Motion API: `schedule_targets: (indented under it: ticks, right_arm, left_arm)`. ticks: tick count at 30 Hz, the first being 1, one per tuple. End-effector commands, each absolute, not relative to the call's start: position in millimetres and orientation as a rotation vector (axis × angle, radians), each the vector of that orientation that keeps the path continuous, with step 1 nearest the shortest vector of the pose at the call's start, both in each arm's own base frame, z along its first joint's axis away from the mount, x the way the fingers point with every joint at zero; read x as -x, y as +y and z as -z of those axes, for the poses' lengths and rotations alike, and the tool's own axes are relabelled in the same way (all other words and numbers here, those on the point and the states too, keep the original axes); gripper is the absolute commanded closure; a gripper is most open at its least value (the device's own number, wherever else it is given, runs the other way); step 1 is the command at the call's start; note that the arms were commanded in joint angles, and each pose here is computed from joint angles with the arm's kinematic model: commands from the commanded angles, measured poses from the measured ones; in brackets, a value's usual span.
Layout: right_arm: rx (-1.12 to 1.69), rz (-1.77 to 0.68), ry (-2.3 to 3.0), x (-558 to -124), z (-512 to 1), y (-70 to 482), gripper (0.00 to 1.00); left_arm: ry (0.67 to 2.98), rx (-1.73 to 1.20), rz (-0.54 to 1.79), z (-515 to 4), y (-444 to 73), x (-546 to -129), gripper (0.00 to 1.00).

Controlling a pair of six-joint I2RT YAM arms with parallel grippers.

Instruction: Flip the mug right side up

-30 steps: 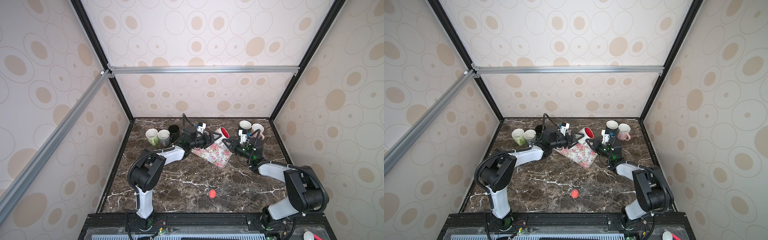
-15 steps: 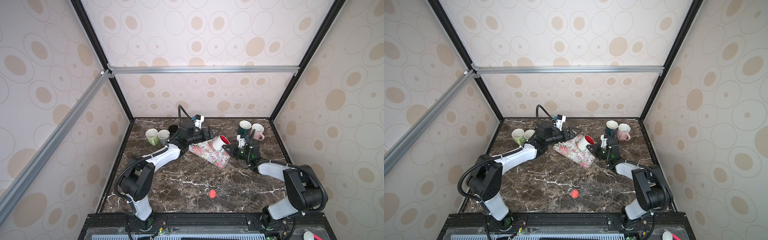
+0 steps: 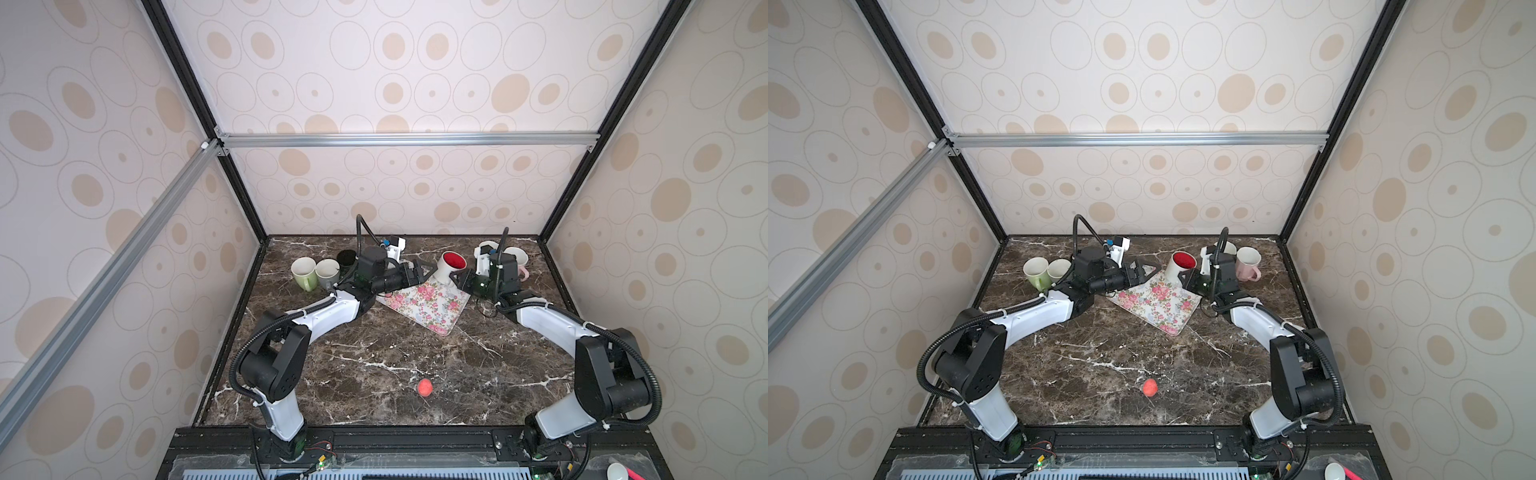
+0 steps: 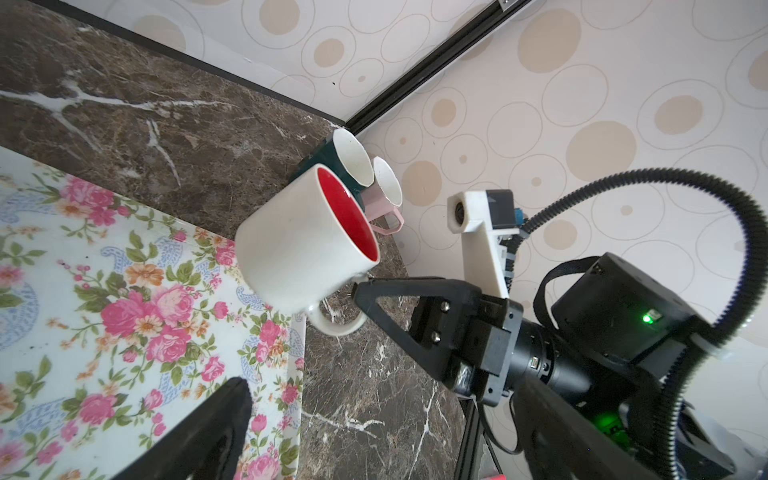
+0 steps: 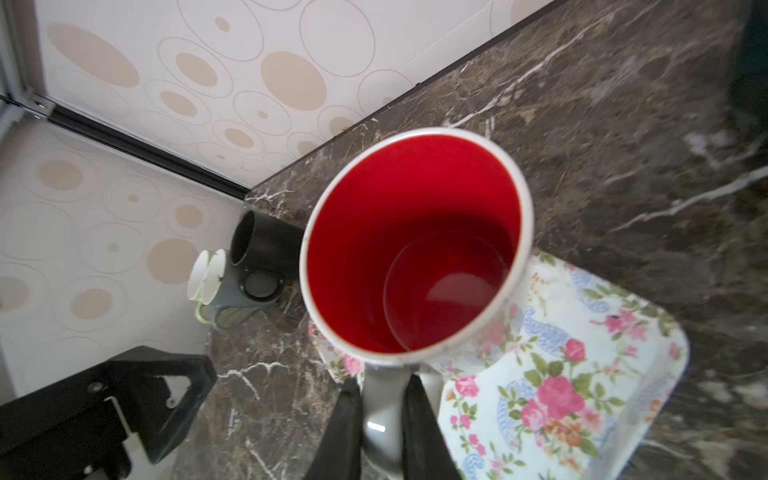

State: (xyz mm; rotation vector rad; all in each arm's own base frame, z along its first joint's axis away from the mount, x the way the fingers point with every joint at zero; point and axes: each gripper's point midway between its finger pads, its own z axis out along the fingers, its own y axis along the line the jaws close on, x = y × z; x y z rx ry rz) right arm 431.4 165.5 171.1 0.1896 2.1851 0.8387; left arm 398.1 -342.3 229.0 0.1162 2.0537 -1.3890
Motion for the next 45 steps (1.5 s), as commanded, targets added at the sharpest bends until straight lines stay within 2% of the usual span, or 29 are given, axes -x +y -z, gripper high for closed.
schedule_targets:
  ticks: [1,13,33,40,41,45]
  right_arm:
    - [-0.085,-0.636,2.177,-450,-177,153,1.0]
    - [0.007,-0.311,2.189,-497,-148,130,1.0]
    - [-0.075,-0.276,2.162,-563,-113,109,1.0]
    - [-0.072,-0.324,2.156,-571,-109,110,0.99]
    - [-0.07,-0.332,2.152,-571,-110,110,0.91]
    - [-0.041,-0.378,2.151,-567,-112,116,0.45]
  left_arm:
    - [1.988,-0.15,1.355,-252,-333,-396,0.02]
    - [2.003,-0.131,1.244,-250,-312,-388,0.02]
    - [2.036,-0.101,1.116,-249,-291,-385,0.02]
    - [2.034,-0.095,1.094,-250,-285,-384,0.02]
    - [2.034,-0.097,1.091,-250,-284,-384,0.02]
    - [2.03,-0.104,1.07,-253,-281,-386,0.02]
